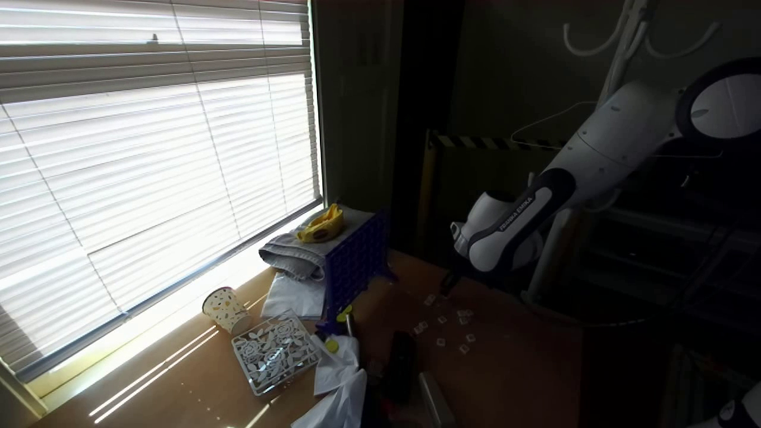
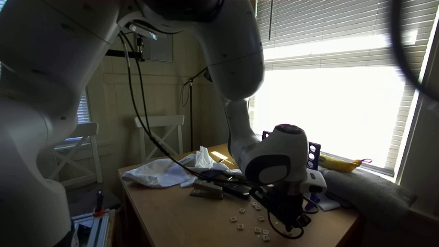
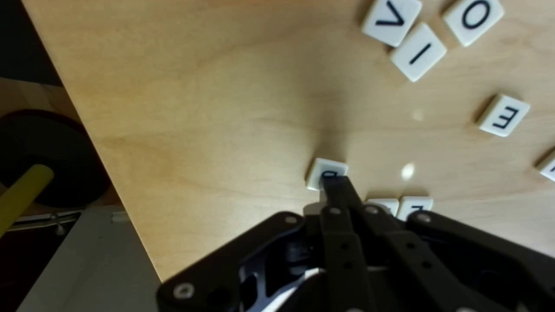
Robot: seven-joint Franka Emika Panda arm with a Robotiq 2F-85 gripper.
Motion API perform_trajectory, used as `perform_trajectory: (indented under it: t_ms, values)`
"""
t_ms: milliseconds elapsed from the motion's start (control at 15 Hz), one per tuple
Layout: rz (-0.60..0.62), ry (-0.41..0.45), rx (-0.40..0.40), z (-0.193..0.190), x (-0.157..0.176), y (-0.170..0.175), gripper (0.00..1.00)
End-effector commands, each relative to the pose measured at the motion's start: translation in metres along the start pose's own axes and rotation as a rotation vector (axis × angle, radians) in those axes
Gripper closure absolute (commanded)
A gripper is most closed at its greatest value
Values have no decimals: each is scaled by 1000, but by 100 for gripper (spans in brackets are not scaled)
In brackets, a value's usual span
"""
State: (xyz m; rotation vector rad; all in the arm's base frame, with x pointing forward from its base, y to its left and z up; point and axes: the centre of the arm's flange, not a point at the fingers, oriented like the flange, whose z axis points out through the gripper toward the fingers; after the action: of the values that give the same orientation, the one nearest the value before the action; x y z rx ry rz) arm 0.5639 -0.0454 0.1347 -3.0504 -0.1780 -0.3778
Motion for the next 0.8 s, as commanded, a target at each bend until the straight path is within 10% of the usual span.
perform_trajectory:
  t_ms: [0, 733]
  values:
    - [-27, 10, 4, 7, 1, 5, 100]
    - [-54, 31, 27, 12, 13, 2, 100]
